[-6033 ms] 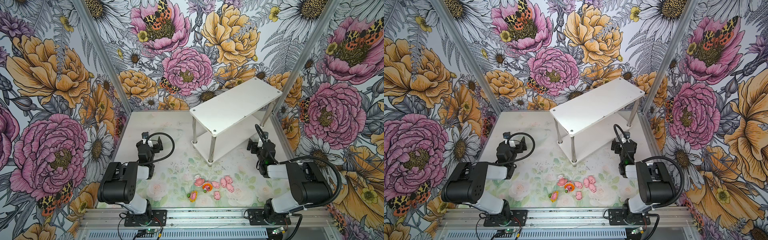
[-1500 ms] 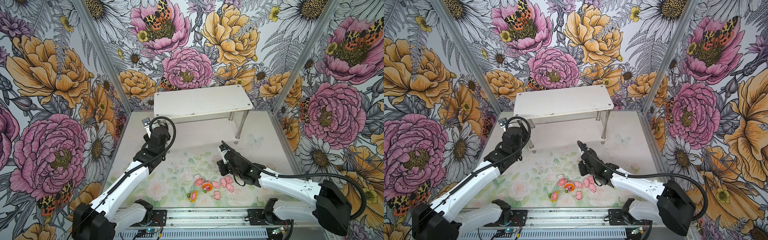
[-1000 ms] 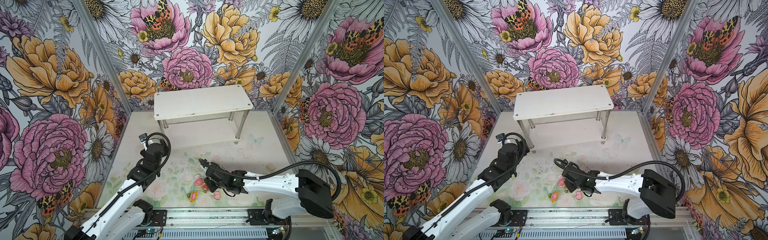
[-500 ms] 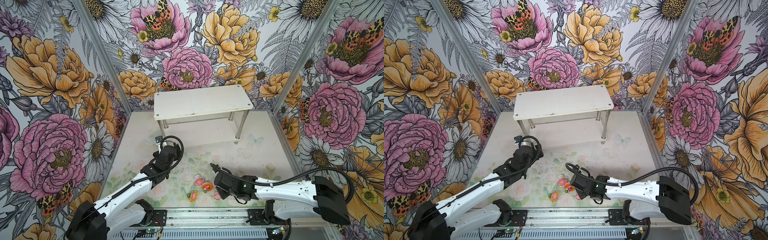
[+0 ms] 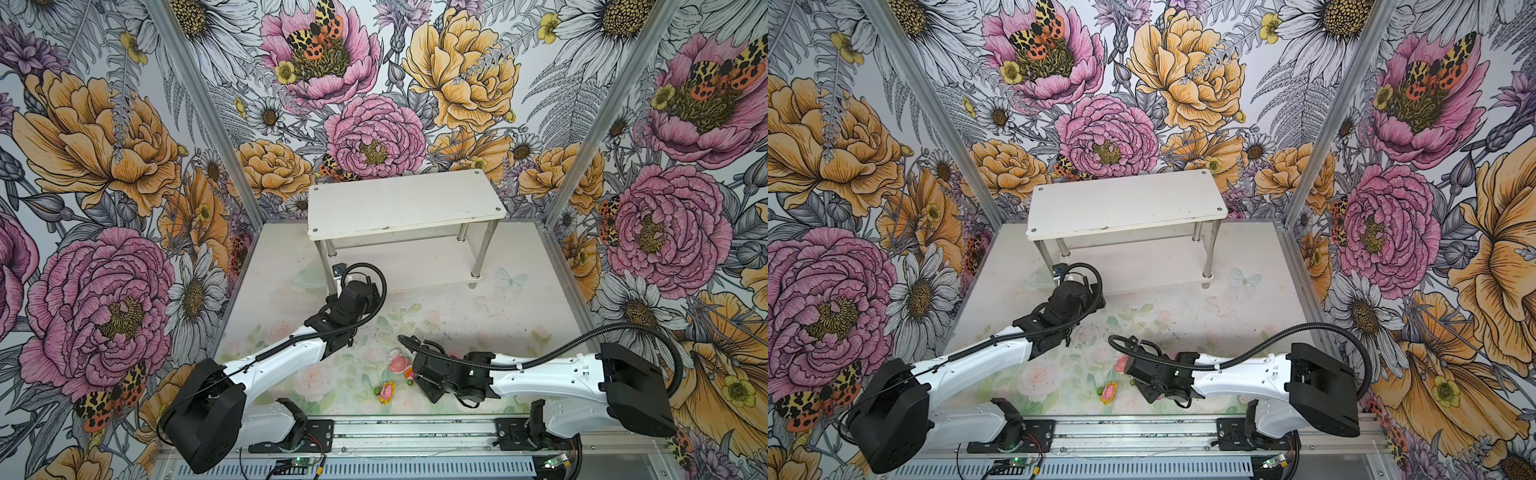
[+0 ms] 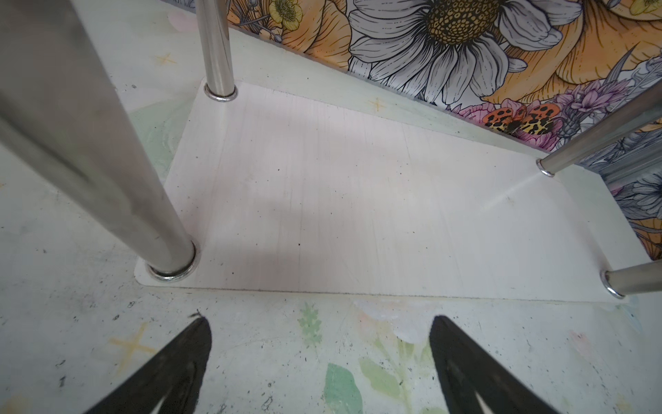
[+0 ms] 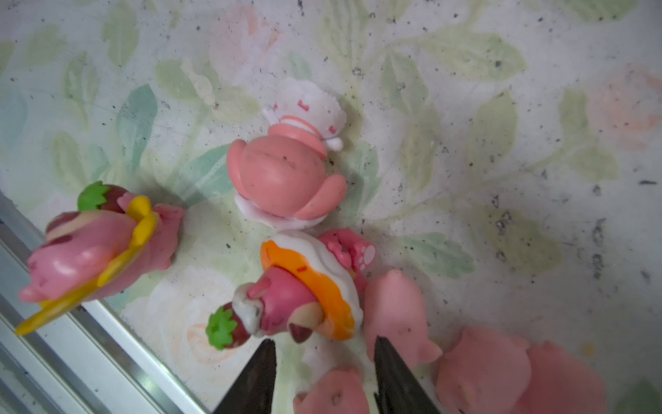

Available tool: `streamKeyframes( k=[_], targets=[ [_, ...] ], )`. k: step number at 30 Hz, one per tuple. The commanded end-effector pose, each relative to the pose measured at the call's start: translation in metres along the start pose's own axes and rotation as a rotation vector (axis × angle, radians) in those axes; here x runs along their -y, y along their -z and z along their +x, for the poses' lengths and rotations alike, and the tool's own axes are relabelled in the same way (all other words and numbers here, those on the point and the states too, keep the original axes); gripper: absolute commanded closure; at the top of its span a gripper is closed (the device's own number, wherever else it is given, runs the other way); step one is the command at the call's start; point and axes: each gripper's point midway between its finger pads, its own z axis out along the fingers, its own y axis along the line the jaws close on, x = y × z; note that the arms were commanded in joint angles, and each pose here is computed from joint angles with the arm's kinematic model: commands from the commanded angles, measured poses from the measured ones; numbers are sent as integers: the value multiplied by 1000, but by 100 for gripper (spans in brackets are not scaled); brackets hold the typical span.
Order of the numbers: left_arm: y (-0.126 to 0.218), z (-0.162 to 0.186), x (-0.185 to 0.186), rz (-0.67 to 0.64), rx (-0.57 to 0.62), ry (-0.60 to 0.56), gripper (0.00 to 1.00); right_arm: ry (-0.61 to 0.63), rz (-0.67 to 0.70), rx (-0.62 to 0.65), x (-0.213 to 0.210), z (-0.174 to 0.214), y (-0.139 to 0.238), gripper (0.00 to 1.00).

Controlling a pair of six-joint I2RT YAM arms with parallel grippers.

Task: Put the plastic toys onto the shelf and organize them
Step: 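Reach the right gripper over the pink toys while left gripper withdraws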

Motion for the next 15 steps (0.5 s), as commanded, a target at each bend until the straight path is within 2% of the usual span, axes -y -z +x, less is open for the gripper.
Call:
streamKeyframes(
  k=[1, 4, 9, 15],
  targets=[
    [2, -17, 15, 35, 39, 40, 3, 28, -6, 65, -10, -28, -3, 50],
    [2, -21, 19, 36, 39, 23, 3, -8, 29, 73, -1, -38, -12, 48],
    [0, -22, 18, 12, 31, 15, 3, -136, 54, 67, 28, -55, -25, 48],
    [4, -27, 9, -17, 55, 25, 1, -99, 37, 115, 28, -75, -14, 47]
  ],
)
